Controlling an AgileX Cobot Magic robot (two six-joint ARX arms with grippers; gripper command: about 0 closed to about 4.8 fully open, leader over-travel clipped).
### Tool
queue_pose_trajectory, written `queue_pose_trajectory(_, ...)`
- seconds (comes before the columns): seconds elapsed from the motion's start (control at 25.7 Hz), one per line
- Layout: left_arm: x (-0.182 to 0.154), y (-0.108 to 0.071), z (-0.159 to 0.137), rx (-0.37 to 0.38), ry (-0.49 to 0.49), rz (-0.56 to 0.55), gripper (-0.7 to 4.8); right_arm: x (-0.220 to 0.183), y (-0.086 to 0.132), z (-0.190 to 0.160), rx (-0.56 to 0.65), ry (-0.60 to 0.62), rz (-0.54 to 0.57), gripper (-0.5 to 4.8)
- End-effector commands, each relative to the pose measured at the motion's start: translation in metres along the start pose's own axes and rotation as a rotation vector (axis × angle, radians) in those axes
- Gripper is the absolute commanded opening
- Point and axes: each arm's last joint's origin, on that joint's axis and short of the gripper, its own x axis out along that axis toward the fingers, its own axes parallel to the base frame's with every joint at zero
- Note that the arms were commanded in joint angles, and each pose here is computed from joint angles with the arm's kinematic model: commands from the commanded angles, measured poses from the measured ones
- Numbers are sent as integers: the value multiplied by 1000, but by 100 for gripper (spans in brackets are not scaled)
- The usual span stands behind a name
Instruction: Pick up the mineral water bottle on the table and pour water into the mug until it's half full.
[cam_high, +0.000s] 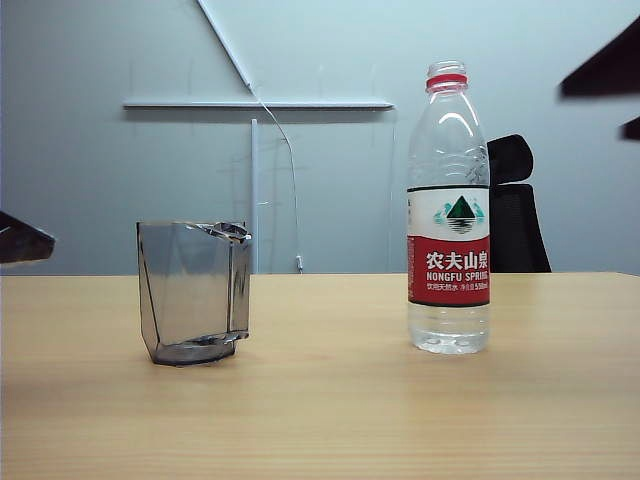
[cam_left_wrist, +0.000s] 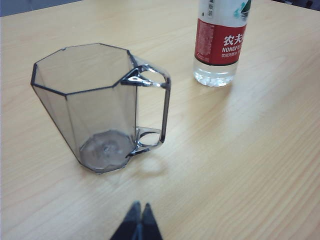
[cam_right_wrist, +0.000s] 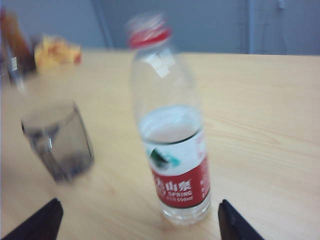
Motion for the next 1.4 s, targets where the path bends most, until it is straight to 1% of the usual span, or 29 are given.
queue_pose_trajectory(0.04,0,0,2,-4,-15,0,-2,18,4,4,-144,-23,-95,479)
queue_pose_trajectory(0.12,0,0,2,-4,-15,0,-2,35,6,1,-163,-19,-101,479)
queue_pose_trajectory(0.23,0,0,2,-4,-15,0,-2,62,3,-10,-165,-8,-97,479)
queue_pose_trajectory(0.39,0,0,2,-4,-15,0,-2,80,1,-21,-157,-30,-95,479)
queue_pose_trajectory(0.47,0,0,2,-4,-15,0,-2,86,0,-24,-157,-52,-95,479)
queue_pose_trajectory(0.58,0,0,2,-4,-15,0,-2,94,-2,-31,-111,-80,-92,479)
queue_pose_trajectory(0.74,0,0,2,-4,-15,0,-2,105,-4,-42,-108,-114,-95,479)
queue_pose_trajectory(0.86,0,0,2,-4,-15,0,-2,113,-5,-49,-106,-89,-94,479)
queue_pose_trajectory(0.93,0,0,2,-4,-15,0,-2,119,-6,-52,-82,-73,-90,479)
queue_pose_trajectory(1.01,0,0,2,-4,-15,0,-2,123,-6,-53,-61,-70,-89,479)
queue_pose_trajectory(1.4,0,0,2,-4,-15,0,-2,141,-7,-42,-63,-112,-91,479)
